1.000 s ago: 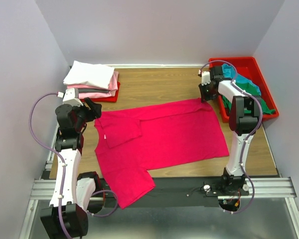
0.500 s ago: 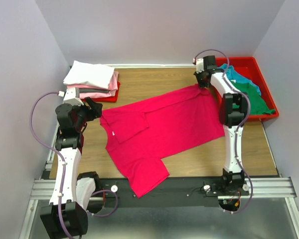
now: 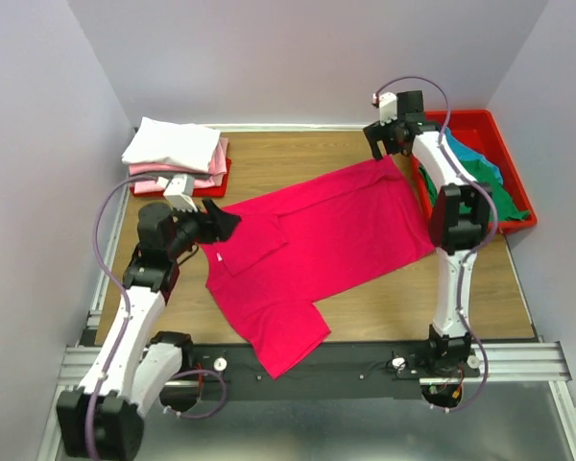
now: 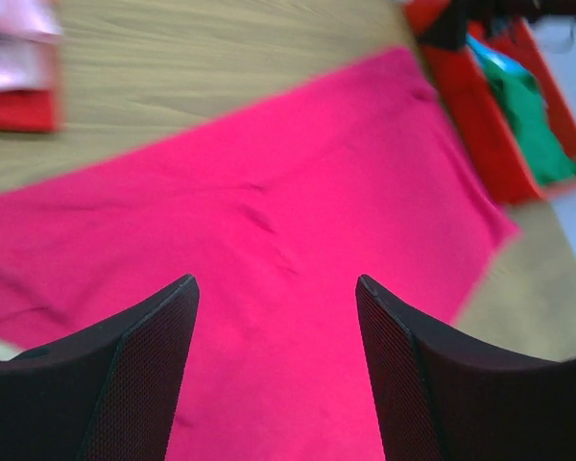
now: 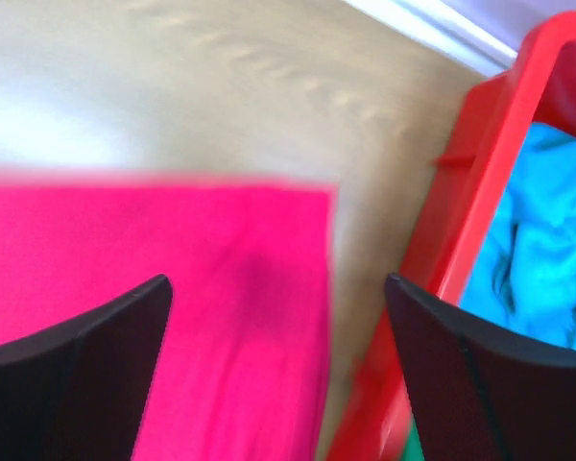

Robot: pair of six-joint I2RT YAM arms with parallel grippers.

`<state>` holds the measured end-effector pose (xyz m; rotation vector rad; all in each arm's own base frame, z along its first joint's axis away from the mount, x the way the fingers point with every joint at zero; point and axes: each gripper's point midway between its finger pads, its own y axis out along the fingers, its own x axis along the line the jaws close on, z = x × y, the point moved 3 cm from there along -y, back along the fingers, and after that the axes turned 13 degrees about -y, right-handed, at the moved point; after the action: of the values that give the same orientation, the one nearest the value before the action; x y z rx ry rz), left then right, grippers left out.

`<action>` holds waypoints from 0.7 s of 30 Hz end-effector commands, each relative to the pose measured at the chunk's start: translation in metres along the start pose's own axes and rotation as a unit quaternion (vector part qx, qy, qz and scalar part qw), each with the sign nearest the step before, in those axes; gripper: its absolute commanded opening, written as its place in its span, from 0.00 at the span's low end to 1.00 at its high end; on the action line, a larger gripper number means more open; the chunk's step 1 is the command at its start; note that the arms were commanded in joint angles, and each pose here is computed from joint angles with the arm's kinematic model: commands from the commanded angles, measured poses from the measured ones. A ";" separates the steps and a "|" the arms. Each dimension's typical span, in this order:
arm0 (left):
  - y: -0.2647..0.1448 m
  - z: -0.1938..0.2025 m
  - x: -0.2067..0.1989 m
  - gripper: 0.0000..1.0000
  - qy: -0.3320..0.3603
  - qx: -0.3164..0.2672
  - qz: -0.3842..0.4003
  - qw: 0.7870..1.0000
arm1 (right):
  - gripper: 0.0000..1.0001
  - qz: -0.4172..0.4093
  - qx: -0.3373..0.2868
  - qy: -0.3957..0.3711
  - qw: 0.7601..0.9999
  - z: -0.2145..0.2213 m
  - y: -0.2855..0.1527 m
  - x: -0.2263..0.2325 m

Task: Fold and stack the t-shirts
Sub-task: Fold the tshirt

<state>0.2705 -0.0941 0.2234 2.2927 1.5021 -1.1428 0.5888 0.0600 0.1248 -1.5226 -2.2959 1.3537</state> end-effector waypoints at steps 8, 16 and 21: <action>-0.060 0.131 -0.050 0.62 -0.110 0.172 0.002 0.979 | 1.00 -0.424 -0.335 -0.125 0.832 0.014 -0.250 0.191; -0.089 0.218 -0.081 0.60 -0.026 0.368 -0.013 0.929 | 0.99 -0.322 -0.232 -0.152 0.905 0.073 -0.253 0.191; -0.115 0.275 -0.095 0.62 0.120 0.473 0.015 0.873 | 0.98 -0.283 -0.198 -0.134 0.929 0.085 -0.253 0.180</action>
<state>0.0404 -0.2388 0.1360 2.8702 1.0834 -2.0610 0.2755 0.1318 0.1781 -0.4831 -3.0430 0.9346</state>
